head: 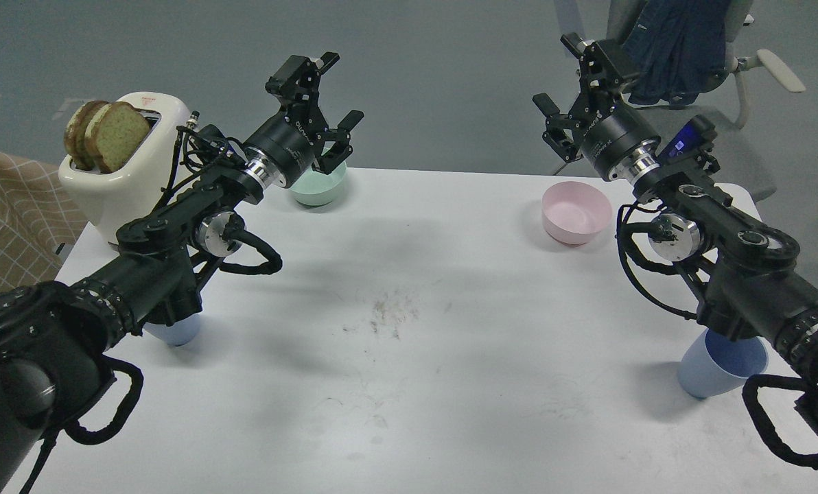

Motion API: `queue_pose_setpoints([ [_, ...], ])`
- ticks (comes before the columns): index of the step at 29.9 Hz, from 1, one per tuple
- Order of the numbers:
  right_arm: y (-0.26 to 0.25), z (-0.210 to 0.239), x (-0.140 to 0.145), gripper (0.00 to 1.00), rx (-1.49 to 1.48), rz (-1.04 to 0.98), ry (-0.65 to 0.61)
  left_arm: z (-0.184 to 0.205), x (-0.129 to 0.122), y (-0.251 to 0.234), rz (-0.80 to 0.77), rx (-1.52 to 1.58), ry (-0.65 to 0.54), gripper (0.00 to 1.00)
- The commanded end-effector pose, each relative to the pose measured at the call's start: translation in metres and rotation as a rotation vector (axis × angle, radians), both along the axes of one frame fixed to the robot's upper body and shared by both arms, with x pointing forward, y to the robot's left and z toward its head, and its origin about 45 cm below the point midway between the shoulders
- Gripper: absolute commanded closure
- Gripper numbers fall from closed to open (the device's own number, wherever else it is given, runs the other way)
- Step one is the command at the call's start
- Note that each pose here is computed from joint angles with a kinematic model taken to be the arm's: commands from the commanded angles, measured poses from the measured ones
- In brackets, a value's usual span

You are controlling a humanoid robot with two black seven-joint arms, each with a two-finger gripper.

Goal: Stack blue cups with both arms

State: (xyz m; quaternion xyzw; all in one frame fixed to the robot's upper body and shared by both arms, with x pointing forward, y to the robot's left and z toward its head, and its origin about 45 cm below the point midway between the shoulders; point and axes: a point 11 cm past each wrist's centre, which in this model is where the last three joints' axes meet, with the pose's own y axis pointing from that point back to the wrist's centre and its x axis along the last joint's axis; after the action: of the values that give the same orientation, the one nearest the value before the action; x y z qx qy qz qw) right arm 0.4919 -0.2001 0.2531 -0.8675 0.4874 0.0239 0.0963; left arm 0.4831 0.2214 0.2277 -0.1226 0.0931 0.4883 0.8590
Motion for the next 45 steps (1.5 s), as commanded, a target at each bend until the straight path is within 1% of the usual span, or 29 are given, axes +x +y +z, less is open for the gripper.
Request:
queue_pose_setpoints([
  [1,0.0,0.0,0.0,0.0,0.0,0.001,-0.001,0.001,0.0,0.0,-0.004,0.007,-0.003,0.02],
  [2,0.0,0.0,0.0,0.0,-0.001,0.0,-0.001,0.003,0.001,0.0,-0.007,0.015,-0.009,0.02],
  [5,-0.001,0.001,0.0,0.0,-0.002,-0.001,-0.003,0.03,0.006,0.01,-0.035,0.085,-0.075,0.02],
  [6,-0.002,0.002,0.001,0.0,-0.002,-0.002,-0.003,0.047,0.007,0.019,-0.064,0.161,-0.125,0.02],
  [9,-0.003,0.003,0.001,0.0,-0.004,-0.003,-0.007,0.074,-0.002,0.04,-0.135,0.364,-0.22,0.02],
  [11,-0.004,0.004,0.002,0.0,-0.004,-0.005,-0.008,0.106,-0.023,0.068,-0.198,0.566,-0.319,0.02],
  [12,-0.004,0.004,0.002,0.0,-0.004,-0.005,-0.008,0.106,-0.023,0.068,-0.199,0.567,-0.32,0.02],
  [14,-0.005,0.004,0.001,0.0,-0.006,-0.004,-0.008,0.127,-0.051,0.1,-0.245,0.765,-0.374,0.02],
  [15,-0.005,0.004,0.001,0.0,-0.006,-0.004,-0.008,0.131,-0.059,0.107,-0.257,0.817,-0.381,0.02],
  [16,-0.005,0.004,0.001,0.0,-0.006,-0.004,-0.008,0.133,-0.073,0.121,-0.283,0.926,-0.386,0.02],
  [17,-0.004,0.005,0.002,0.0,-0.005,-0.003,-0.009,0.129,-0.087,0.137,-0.312,1.046,-0.374,0.02],
  [19,-0.004,0.005,0.002,0.0,-0.005,-0.003,-0.009,0.122,-0.101,0.152,-0.329,1.173,-0.366,0.02],
  [20,-0.003,0.005,0.002,0.0,-0.004,-0.002,-0.01,0.115,-0.114,0.168,-0.344,1.308,-0.361,0.02],
  [23,-0.003,0.005,0.001,0.0,-0.004,0.0,-0.01,0.106,-0.137,0.203,-0.356,1.542,-0.347,0.02],
  [24,-0.004,0.005,0.002,0.0,-0.003,-0.001,-0.01,0.098,-0.148,0.22,-0.368,1.618,-0.316,0.02],
  [26,-0.004,0.005,0.002,0.0,-0.003,-0.001,-0.01,0.09,-0.162,0.24,-0.376,1.675,-0.265,0.02],
  [30,-0.002,0.005,0.001,0.0,-0.004,0.003,-0.01,0.073,-0.186,0.262,-0.416,1.715,-0.164,0.02],
  [32,-0.002,0.005,0.001,0.0,-0.005,0.004,-0.009,0.066,-0.192,0.266,-0.432,1.72,-0.141,0.02],
  [34,-0.003,0.004,0.001,0.0,-0.004,0.002,-0.008,0.048,-0.203,0.27,-0.484,1.753,-0.125,0.02],
  [37,-0.001,0.004,0.001,0.0,-0.003,0.006,-0.009,0.032,-0.21,0.27,-0.553,1.8,-0.134,0.02],
  [38,-0.001,0.004,0.001,0.0,-0.003,0.006,-0.009,0.032,-0.21,0.27,-0.553,1.8,-0.134,0.02],
  [42,-0.001,0.004,0.001,0.0,-0.003,0.007,-0.009,0.006,-0.209,0.258,-0.589,1.751,-0.126,0.03],
  [45,-0.001,0.003,0.0,0.0,-0.004,0.008,-0.007,0.0,-0.206,0.252,-0.595,1.735,-0.134,0.03],
])
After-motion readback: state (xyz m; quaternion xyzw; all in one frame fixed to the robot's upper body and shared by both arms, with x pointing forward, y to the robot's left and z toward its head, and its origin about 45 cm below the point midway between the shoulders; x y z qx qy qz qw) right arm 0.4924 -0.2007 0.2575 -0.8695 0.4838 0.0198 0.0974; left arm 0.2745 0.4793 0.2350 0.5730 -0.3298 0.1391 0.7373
